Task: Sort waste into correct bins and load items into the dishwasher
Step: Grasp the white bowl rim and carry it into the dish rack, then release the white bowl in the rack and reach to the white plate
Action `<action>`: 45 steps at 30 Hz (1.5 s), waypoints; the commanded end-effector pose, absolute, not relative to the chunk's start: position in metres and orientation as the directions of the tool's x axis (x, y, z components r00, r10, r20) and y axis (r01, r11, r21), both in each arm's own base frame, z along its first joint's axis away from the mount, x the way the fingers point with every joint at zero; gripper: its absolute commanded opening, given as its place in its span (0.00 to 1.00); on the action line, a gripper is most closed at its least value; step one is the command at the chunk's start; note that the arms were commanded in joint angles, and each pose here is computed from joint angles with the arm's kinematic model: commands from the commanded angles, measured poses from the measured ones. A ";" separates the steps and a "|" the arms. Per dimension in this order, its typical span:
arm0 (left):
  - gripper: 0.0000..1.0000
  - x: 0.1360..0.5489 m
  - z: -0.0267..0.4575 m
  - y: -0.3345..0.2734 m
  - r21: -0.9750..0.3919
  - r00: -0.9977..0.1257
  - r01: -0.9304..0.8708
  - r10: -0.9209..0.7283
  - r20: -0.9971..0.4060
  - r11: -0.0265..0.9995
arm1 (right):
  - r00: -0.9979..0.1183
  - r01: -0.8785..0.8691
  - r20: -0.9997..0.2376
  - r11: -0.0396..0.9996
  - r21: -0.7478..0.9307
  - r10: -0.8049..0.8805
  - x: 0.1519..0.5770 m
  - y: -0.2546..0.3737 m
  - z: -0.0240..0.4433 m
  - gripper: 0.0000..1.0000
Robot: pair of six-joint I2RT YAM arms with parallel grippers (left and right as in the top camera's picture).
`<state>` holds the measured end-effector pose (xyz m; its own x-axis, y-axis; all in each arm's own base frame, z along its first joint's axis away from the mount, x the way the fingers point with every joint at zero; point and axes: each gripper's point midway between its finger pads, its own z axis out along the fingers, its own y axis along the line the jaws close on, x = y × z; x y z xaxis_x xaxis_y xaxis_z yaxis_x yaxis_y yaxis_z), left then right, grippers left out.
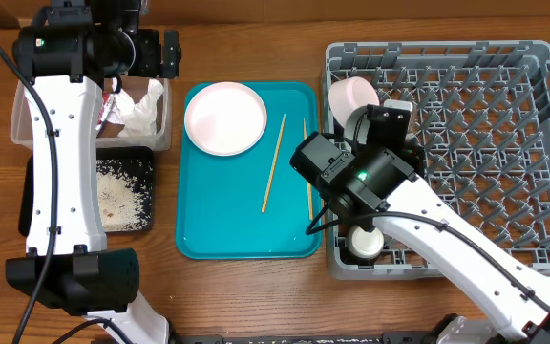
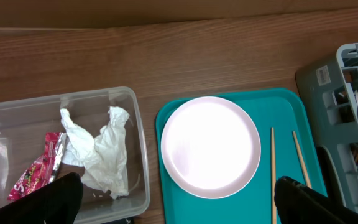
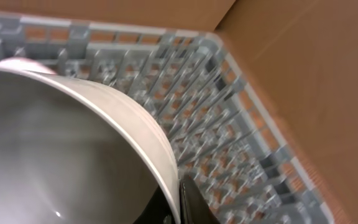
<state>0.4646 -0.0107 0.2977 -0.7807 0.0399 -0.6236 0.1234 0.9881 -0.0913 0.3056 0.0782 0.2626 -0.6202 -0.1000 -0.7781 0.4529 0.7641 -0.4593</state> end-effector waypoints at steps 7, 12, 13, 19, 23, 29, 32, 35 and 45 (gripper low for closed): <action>1.00 0.467 0.302 -0.011 -0.089 -0.772 0.118 0.036 -0.634 0.989 | -0.580 0.473 -0.743 0.605 -0.640 -0.334 0.326 0.073 0.265 0.04; 1.00 0.467 0.302 -0.011 -0.088 -0.772 0.119 0.036 -0.634 0.989 | -0.660 0.391 -0.626 0.521 -0.758 -0.415 0.340 0.082 0.226 0.04; 1.00 0.467 0.302 -0.011 -0.088 -0.772 0.119 0.036 -0.634 0.989 | -0.674 0.377 -0.604 0.505 -0.776 -0.425 0.343 0.082 0.218 0.04; 1.00 0.467 0.302 -0.011 -0.088 -0.772 0.119 0.036 -0.634 0.989 | -0.723 0.328 -0.526 0.446 -0.832 -0.448 0.349 0.081 0.188 0.04; 1.00 0.467 0.302 -0.011 -0.088 -0.772 0.119 0.036 -0.634 0.989 | -0.732 0.331 -0.521 0.440 -0.835 -0.439 0.351 0.077 0.185 0.04; 1.00 0.467 0.302 -0.011 -0.088 -0.772 0.119 0.036 -0.634 0.989 | -0.727 0.339 -0.519 0.422 -0.841 -0.450 0.352 0.074 0.189 0.04; 1.00 0.467 0.302 -0.011 -0.088 -0.772 0.119 0.036 -0.634 0.989 | -0.724 0.342 -0.517 0.414 -0.844 -0.456 0.353 0.073 0.191 0.04; 1.00 0.467 0.302 -0.011 -0.088 -0.772 0.119 0.036 -0.634 0.989 | -0.736 0.333 -0.520 0.436 -0.836 -0.433 0.351 0.073 0.185 0.04; 1.00 0.467 0.302 -0.011 -0.089 -0.772 0.118 0.036 -0.634 0.989 | -0.795 0.215 -0.469 0.546 -0.810 -0.384 0.331 0.099 0.156 0.29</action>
<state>0.4645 -0.0108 0.2977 -0.7810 0.0399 -0.6233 0.1236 0.9881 -0.0917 0.3406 0.0857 0.1685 -0.7715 -0.4010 -0.4939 0.2693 0.4976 -0.8246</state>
